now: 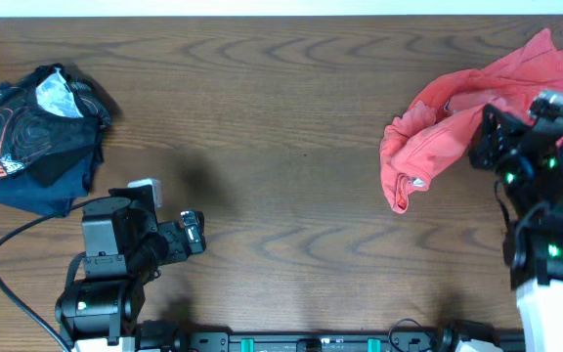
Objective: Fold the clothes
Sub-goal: 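Grasp the orange t-shirt with the right gripper and drag it toward center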
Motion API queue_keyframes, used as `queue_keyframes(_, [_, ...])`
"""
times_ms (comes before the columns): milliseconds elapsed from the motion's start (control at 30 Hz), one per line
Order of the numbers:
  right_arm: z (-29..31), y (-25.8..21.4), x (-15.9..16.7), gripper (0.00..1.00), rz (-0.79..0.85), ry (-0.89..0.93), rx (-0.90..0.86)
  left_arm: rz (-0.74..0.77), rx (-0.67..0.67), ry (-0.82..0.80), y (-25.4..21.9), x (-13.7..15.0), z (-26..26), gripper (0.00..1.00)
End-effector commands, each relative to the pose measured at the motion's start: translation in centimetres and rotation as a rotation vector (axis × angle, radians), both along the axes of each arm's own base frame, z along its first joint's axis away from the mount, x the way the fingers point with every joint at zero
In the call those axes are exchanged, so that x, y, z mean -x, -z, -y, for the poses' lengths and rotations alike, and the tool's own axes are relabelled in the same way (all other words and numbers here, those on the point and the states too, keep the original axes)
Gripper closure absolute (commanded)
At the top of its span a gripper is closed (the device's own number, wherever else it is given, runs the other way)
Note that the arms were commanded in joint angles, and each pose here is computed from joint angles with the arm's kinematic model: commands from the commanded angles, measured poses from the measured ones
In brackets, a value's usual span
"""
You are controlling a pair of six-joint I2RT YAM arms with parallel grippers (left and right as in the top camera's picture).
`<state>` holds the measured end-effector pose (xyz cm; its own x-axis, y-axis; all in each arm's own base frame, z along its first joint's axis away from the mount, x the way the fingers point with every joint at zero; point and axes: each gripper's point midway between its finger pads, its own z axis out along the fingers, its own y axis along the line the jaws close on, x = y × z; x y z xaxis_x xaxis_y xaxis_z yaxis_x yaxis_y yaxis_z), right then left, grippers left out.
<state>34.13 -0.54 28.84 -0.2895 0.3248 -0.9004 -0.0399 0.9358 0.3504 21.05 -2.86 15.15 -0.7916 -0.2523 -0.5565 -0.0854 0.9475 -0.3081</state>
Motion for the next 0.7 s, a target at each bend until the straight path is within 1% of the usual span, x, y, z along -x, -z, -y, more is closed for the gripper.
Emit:
queue_keyframes(0, [-3.2, -2.2, 2.2, 0.99, 0.064, -0.133, 0.031, 0.01, 0.006, 0.006, -0.7, 0.0, 0.2, 0.02])
queue_keyframes(100, [-4.1, -3.9, 4.2, 0.99, 0.119, -0.159, 0.039, 0.004, 0.006, 0.006, -0.6, 0.1, 0.2, 0.02])
queue_keyframes(167, [-4.3, -5.9, 5.7, 0.99, 0.191, -0.157, 0.051, 0.0, 0.006, 0.006, -0.5, 0.2, 0.2, 0.02])
queue_keyframes(433, [-3.5, -12.4, 11.5, 0.99, 0.435, -0.077, 0.108, 0.001, 0.006, 0.006, -0.5, 0.1, 0.2, 0.02])
queue_keyframes(533, [-3.6, -13.2, 12.4, 0.99, 0.463, -0.077, 0.124, 0.001, 0.006, 0.006, -0.5, 0.1, 0.2, 0.02])
queue_keyframes(667, [-3.6, -12.2, 12.4, 0.99, 0.412, -0.079, 0.117, 0.001, 0.006, 0.006, -0.5, 0.1, 0.2, 0.02])
